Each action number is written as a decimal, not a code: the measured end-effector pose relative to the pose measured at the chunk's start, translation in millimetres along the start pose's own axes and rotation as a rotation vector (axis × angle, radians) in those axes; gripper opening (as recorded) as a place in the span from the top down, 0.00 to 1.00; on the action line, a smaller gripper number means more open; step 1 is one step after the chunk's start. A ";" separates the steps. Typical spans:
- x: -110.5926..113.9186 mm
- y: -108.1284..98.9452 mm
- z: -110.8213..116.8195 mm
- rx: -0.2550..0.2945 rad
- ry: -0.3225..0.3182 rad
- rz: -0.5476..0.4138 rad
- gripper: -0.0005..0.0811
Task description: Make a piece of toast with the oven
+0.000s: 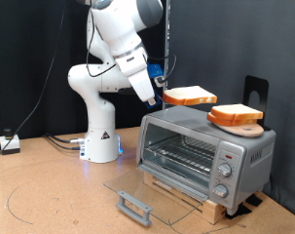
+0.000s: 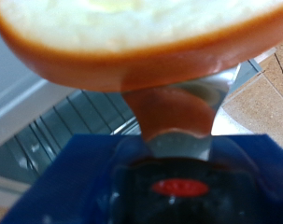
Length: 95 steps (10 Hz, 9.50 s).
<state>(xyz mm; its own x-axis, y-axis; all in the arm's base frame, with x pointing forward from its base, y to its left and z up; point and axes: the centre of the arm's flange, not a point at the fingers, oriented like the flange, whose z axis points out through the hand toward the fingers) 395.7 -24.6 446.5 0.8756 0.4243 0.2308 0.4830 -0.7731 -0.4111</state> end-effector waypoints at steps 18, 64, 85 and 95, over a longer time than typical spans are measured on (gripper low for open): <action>-81.7 146.5 36.9 -0.108 -0.104 -0.129 0.51; -63.2 34.2 135.5 -0.220 -0.306 -0.321 0.51; -53.3 16.5 13.3 0.001 0.084 -0.251 0.51; -24.3 -118.4 89.2 0.151 -0.055 -0.536 0.51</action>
<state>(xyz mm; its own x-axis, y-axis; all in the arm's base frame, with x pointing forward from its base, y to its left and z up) 317.6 98.6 410.8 0.5044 0.7665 0.3975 0.8523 -0.3680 -0.3717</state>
